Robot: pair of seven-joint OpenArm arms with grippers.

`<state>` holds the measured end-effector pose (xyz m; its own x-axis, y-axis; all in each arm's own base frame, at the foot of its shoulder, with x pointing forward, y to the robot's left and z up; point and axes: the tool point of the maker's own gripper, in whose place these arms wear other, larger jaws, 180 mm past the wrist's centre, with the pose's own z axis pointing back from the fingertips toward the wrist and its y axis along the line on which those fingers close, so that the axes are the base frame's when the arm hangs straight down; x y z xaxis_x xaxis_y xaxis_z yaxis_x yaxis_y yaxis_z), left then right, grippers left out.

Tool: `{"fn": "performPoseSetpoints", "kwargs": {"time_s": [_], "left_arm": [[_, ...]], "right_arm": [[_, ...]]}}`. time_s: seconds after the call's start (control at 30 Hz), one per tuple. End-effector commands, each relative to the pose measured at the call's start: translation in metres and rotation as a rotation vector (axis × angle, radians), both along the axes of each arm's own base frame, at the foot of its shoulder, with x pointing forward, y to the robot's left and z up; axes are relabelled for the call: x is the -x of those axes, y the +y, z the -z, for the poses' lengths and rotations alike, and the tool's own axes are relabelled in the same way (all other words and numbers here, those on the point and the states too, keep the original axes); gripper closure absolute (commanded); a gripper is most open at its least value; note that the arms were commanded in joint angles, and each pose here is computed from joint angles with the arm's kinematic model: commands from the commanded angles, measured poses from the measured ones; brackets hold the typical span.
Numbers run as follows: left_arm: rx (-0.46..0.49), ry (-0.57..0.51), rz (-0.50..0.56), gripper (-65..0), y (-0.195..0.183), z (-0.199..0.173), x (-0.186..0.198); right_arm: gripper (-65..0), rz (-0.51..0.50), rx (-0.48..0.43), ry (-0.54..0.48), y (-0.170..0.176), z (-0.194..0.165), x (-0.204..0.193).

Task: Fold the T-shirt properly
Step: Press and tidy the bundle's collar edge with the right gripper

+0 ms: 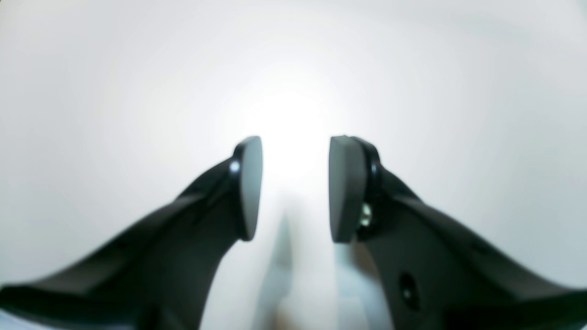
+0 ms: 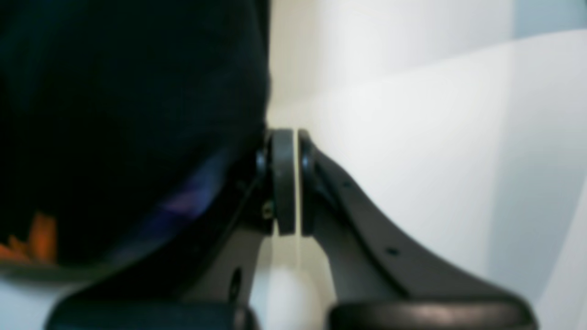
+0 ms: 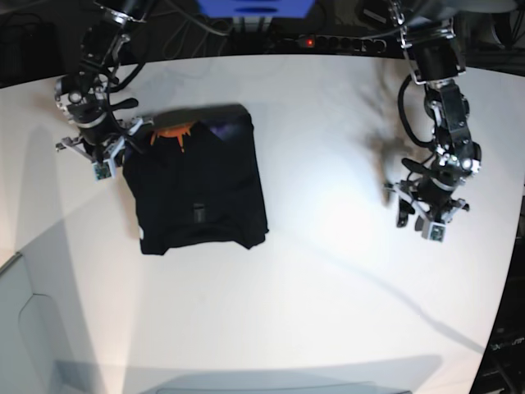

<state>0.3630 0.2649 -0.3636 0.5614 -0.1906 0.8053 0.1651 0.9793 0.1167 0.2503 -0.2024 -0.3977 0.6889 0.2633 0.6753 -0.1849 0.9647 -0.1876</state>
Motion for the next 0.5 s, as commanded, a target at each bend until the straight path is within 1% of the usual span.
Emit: {"fn": "performPoseSetpoints", "kwargs": {"time_s": [0.0,0.07,0.13,0.27,0.37,0.47], "left_arm": [[-0.001,-0.066,-0.006,-23.4,0.006,-0.02,-0.009],[-0.001,-0.055,-0.024,-23.4,0.012,-0.015,-0.002],[-0.008,-0.069,-0.027,-23.4,0.014,-0.021,-0.002],[-0.02,-0.097,-0.021,-23.4,0.013,-0.031,-0.004],[-0.03,-0.089,-0.021,-23.4,0.012,-0.034,-0.004],[-0.041,-0.064,-0.022,-23.4,0.013,-0.033,-0.001]], "right_arm": [[0.0,-0.004,-0.006,-0.061,0.003,-0.015,-0.008],[0.0,-0.003,-0.004,-0.06,0.006,-0.017,-0.001],[0.0,-0.001,0.004,-0.071,0.007,-0.023,0.002],[0.0,0.008,0.03,-0.13,0.009,-0.048,0.004],[0.0,-0.014,0.004,-0.2,0.019,-0.071,0.003],[0.0,-0.032,-0.02,-0.201,0.028,-0.069,0.0]]}}
